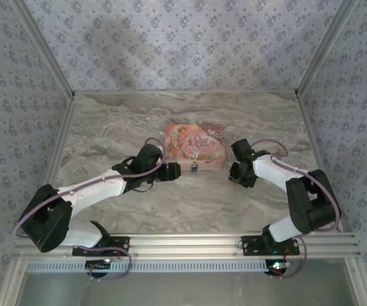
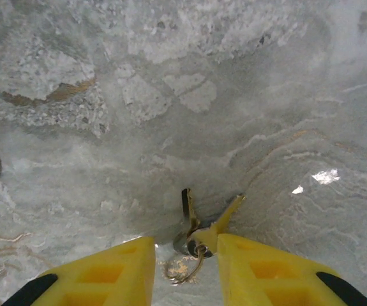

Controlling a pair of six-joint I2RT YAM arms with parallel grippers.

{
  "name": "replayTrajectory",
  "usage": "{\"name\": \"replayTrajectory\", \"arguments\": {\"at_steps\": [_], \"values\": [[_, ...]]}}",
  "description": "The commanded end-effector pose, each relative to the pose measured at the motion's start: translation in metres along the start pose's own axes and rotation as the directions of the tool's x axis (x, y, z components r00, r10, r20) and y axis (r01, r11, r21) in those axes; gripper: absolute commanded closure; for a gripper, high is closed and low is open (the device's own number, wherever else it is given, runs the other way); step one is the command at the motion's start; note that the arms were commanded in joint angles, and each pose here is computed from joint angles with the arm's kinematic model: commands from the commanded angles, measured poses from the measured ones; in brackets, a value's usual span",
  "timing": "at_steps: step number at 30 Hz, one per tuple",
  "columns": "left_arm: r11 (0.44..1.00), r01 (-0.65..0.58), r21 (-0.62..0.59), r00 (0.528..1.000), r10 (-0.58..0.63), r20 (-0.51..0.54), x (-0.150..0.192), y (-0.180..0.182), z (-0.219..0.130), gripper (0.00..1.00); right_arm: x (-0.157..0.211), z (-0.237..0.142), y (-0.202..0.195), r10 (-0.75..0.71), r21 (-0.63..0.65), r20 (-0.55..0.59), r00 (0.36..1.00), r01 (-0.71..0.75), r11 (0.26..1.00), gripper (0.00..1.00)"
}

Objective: Unlock the padlock with the key

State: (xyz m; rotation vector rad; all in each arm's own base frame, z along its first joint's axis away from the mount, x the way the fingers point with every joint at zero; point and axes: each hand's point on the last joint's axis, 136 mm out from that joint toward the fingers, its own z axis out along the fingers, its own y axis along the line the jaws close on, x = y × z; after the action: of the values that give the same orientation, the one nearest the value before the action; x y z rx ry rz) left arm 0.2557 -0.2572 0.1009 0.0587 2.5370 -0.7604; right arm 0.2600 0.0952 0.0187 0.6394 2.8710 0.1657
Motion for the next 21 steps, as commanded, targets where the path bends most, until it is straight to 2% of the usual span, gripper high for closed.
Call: {"name": "replayTrajectory", "arguments": {"at_steps": [1,8,11,21], "values": [[1.0,0.006,-0.006,1.0,-0.006,0.002,0.002,0.002,0.003,0.25,0.0,0.004,-0.004,0.03,0.025,0.0,1.0,-0.03,0.999,0.7],[1.0,0.013,-0.008,1.0,-0.013,-0.003,0.005,0.004,0.005,0.25,0.005,0.01,-0.011,0.045,0.04,-0.015,0.999,-0.045,0.998,0.8],[1.0,0.016,-0.008,1.0,-0.016,-0.001,0.005,0.005,0.006,0.25,0.006,0.011,-0.013,0.052,0.039,-0.021,0.998,-0.051,0.998,0.88],[1.0,0.026,0.003,1.0,-0.026,0.015,0.001,0.001,0.003,0.25,-0.003,-0.012,-0.011,-0.016,0.004,0.046,0.999,0.016,1.0,0.97]]}}
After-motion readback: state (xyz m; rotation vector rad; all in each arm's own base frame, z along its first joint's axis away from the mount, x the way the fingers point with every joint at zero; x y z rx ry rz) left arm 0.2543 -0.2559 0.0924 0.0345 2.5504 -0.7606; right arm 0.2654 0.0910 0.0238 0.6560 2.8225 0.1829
